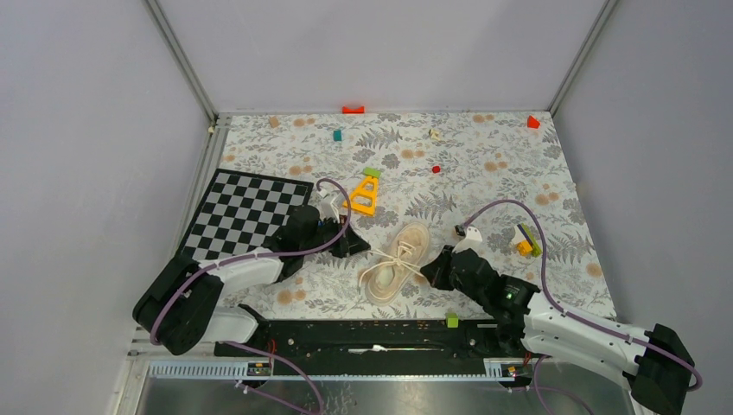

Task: Tie the shoes
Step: Tie the shoelace on the shoe.

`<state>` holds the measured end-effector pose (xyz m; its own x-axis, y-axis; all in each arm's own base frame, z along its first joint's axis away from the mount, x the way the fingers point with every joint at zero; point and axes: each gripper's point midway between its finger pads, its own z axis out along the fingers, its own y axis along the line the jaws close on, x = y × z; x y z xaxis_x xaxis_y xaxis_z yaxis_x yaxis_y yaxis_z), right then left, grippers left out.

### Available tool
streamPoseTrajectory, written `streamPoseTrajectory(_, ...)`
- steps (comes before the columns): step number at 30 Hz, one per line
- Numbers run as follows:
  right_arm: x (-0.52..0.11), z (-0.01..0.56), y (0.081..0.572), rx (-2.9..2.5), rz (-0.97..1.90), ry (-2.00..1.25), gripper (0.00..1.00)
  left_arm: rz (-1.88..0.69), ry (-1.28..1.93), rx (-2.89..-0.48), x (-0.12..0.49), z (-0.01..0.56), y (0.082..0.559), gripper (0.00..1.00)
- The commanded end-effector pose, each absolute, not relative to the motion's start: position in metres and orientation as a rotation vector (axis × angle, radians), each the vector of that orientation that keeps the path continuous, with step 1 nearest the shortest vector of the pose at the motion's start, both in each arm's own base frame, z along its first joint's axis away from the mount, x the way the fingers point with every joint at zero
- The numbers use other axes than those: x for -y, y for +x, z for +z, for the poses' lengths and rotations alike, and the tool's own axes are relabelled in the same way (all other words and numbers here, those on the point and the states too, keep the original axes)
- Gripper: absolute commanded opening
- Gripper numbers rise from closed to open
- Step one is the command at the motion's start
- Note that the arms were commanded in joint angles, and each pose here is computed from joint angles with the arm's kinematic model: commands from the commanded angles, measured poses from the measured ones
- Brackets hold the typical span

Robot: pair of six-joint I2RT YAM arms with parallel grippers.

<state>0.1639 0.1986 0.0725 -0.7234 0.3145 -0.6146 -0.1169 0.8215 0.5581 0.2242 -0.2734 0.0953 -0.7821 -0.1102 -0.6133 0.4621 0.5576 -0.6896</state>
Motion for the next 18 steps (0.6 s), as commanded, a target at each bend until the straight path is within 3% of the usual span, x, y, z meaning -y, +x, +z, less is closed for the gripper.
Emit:
streamPoseTrajectory(1, -0.159, 0.033, 0.156, -2.348, 0.512, 0.163, 0.0, -1.028, 0.162, -2.115, 0.248, 0.089, 0.265, 0.0)
streamPoseTrajectory(18, -0.165, 0.041, 0.157, -2.323, 0.561, 0.135, 0.0, -1.109, 0.252, -2.108, 0.262, 0.091, 0.26, 0.0)
